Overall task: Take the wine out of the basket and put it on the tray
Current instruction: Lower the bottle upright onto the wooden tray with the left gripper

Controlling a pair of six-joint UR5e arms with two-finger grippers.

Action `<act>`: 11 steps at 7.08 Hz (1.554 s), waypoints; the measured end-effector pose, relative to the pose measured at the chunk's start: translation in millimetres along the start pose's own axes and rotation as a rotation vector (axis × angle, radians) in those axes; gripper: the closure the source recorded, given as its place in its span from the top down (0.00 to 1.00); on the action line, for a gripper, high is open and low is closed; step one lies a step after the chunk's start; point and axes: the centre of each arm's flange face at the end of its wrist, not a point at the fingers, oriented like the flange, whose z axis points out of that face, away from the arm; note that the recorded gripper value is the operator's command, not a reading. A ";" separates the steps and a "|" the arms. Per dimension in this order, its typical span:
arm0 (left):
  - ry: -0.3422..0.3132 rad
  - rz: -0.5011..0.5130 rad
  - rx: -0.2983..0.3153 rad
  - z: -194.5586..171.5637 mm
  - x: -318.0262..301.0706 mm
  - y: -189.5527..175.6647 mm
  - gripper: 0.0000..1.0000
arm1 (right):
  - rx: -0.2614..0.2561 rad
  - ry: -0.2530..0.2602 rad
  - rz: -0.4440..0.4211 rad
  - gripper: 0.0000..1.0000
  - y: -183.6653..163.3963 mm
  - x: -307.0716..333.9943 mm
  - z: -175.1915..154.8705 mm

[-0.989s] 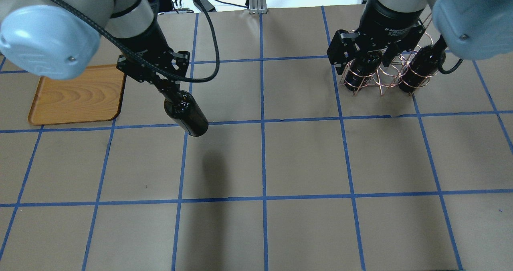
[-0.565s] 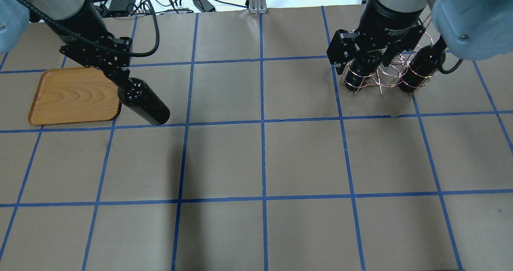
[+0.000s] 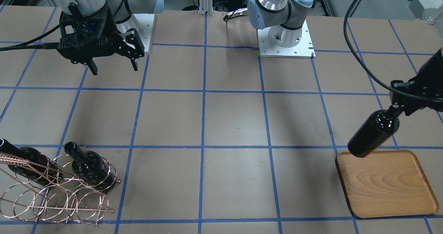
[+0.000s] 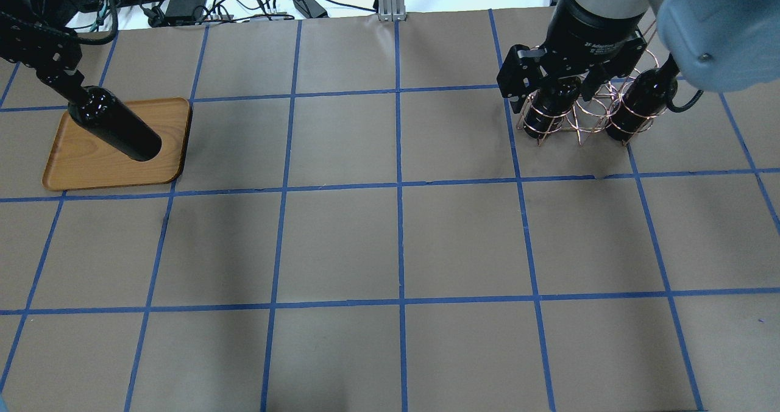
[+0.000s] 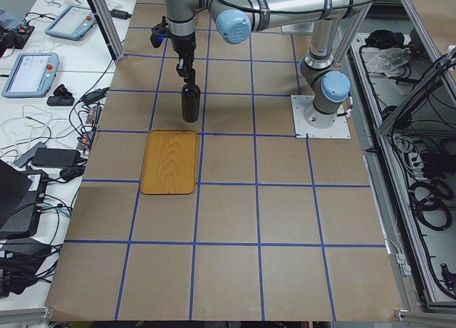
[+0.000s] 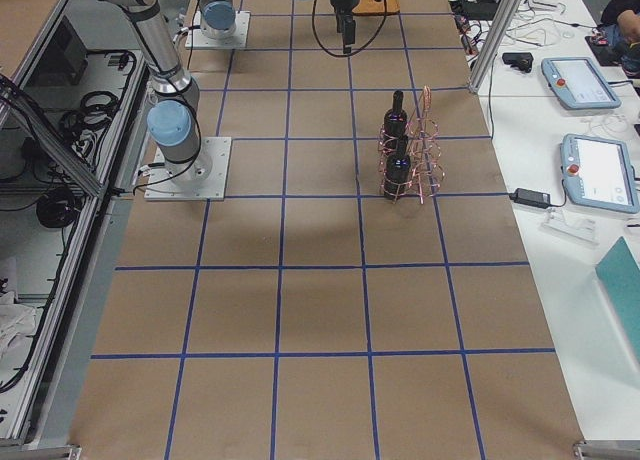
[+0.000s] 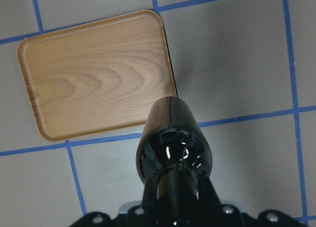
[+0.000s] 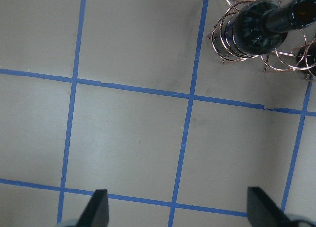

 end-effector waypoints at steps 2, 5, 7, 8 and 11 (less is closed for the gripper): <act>-0.013 0.037 0.017 15.7 -56.9 -14.3 0.01 | -0.004 0.000 0.000 1.00 0.3 0.0 0.4; -0.004 0.026 0.028 54.8 -110.2 -27.6 0.01 | -0.007 0.013 0.000 1.00 0.7 1.3 0.8; 0.022 -0.002 0.030 76.6 -137.3 -30.3 0.05 | -0.005 0.015 -0.002 1.00 0.5 1.5 0.5; 0.031 -0.010 0.029 83.5 -143.9 -31.3 0.06 | -0.004 0.015 -0.002 1.00 0.4 1.5 0.3; 0.036 -0.027 0.028 101.7 -158.0 -34.0 0.18 | -0.004 0.015 -0.002 1.00 0.4 1.5 0.3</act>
